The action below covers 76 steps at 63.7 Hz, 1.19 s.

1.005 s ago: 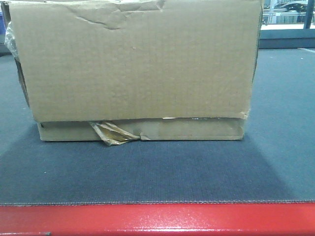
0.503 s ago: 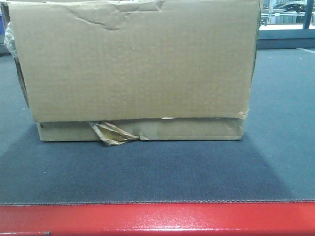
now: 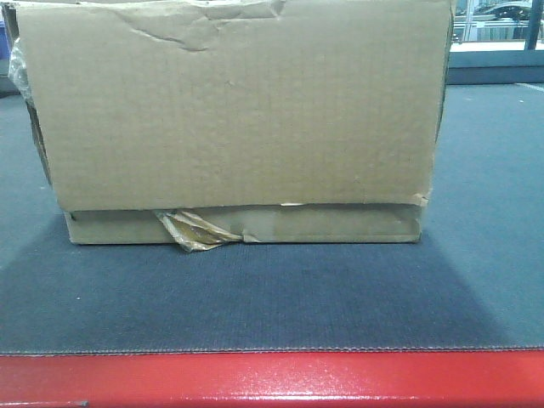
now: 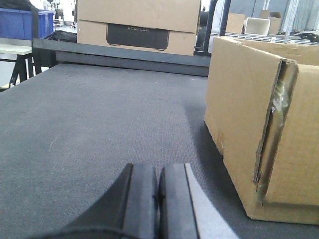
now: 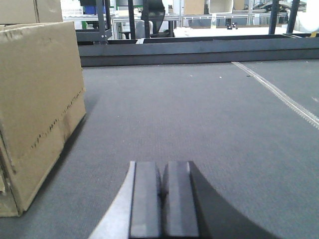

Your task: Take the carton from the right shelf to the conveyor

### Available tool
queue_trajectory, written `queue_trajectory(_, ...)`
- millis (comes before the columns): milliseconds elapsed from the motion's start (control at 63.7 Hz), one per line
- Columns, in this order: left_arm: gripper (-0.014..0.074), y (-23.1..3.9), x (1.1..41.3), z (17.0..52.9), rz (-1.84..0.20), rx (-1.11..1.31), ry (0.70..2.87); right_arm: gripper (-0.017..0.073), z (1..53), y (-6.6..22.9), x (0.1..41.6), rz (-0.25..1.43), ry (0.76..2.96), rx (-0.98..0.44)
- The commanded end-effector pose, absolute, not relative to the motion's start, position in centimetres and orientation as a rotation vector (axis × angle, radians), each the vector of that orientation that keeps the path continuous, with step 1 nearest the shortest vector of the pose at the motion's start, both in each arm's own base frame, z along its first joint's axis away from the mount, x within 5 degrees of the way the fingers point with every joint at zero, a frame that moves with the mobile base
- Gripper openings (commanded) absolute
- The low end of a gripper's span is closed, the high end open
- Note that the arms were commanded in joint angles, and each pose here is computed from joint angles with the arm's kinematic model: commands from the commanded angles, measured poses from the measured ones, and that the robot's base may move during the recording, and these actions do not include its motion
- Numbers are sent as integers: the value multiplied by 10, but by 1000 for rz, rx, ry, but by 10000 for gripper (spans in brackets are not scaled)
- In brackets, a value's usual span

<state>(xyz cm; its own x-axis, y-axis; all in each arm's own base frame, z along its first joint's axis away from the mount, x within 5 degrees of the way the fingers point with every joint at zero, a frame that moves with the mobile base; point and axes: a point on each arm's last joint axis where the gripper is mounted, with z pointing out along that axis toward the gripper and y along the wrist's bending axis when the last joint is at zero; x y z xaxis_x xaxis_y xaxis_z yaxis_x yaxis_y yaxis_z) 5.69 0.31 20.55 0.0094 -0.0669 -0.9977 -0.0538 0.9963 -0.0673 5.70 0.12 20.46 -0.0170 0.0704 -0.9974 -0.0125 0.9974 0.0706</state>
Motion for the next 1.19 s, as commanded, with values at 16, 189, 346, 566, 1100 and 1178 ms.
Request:
queue_trajectory(16, 4, 3, 56, 208, -9, -97, 1537, -69, 209, 0, 56, 47, 1535, 44)
queue_trajectory(189, 4, 3, 56, 208, -9, -97, 1537, -69, 209, 0, 56, 47, 1535, 44)
queue_trajectory(346, 4, 3, 56, 208, -9, -97, 1537, -69, 209, 0, 56, 47, 1535, 44)
queue_trajectory(566, 4, 3, 56, 208, -9, -97, 1537, -69, 209, 0, 56, 47, 1535, 44)
queue_trajectory(1100, 4, 3, 56, 208, -9, -97, 1537, -69, 209, 0, 56, 47, 1535, 44)
queue_trajectory(1178, 4, 3, 56, 208, -9, -97, 1537, -69, 209, 0, 56, 47, 1535, 44)
